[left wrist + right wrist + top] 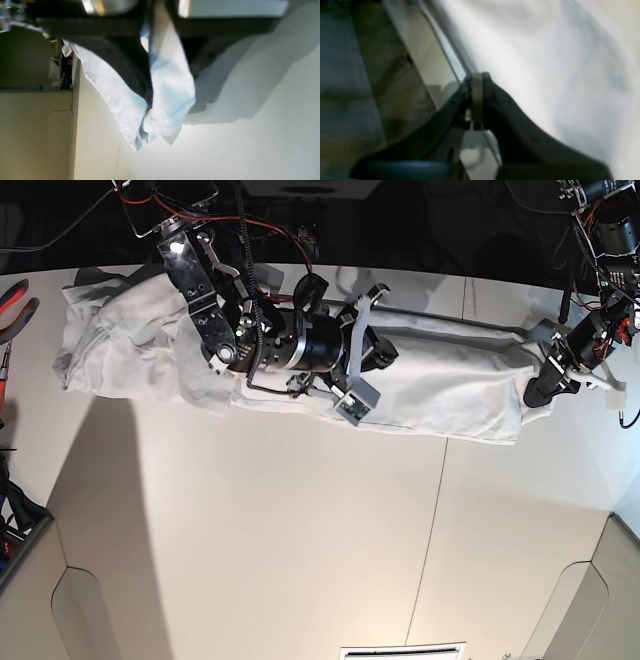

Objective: Layout the t-shirt on the table in an organized manner, then fold the t-shirt properly
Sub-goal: 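Grasp the shirt end with the left gripper beside the right gripper, then lift the strip end with the left gripper and carry it toward the right gripper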

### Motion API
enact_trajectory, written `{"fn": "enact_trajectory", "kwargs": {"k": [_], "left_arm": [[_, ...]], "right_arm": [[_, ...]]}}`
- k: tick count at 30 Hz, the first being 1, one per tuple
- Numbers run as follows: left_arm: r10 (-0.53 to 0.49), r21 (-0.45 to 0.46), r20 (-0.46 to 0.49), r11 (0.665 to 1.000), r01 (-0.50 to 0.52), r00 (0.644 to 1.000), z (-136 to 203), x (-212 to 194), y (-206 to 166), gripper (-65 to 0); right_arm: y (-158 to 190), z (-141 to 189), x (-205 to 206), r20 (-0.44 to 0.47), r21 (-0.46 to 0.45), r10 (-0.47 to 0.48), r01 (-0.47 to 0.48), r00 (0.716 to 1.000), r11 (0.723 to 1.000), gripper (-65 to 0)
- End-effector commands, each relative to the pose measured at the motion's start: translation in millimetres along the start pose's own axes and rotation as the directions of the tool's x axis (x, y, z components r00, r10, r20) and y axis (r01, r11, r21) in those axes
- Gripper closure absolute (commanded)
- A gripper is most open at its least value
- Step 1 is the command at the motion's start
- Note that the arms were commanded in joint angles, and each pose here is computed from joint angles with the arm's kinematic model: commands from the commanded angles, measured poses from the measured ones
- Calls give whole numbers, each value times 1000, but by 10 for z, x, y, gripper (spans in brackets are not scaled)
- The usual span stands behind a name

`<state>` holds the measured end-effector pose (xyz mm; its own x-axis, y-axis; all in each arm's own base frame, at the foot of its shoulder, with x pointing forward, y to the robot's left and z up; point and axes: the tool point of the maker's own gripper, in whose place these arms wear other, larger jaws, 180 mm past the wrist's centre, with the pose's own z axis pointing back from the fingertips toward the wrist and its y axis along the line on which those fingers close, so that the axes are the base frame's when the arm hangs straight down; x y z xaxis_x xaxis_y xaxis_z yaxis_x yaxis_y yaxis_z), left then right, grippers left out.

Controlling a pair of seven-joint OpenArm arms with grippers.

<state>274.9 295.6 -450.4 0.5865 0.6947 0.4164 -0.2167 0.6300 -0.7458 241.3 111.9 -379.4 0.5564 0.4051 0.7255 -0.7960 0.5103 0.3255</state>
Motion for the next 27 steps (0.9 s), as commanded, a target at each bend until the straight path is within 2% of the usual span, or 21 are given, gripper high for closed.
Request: {"fn": "enact_trajectory", "kwargs": {"k": [1,4,7,18,27], "left_arm": [[-16,-12,20,1000,16,1000,23,125,-46,0],[-16,-12,20,1000,16,1000,23,125,-46,0],[-16,-12,20,1000,16,1000,23,125,-46,0],[0,-31,39,1000,1,999,24,159,-79,0],[27,-64,72,998,-22,997,24,226,-141,0]], "right_arm": [[13,98,398,99,-1,52,-52,994,999,0],[8,310,758,155,-44,144,-138,977,989,0],[-12,482,933,192,-84,180,-166,965,983,0],[-144,537,554,170,-110,37,-18,985,994,0],[-73,319,-9,56,-66,-89,93,994,993,0]]}}
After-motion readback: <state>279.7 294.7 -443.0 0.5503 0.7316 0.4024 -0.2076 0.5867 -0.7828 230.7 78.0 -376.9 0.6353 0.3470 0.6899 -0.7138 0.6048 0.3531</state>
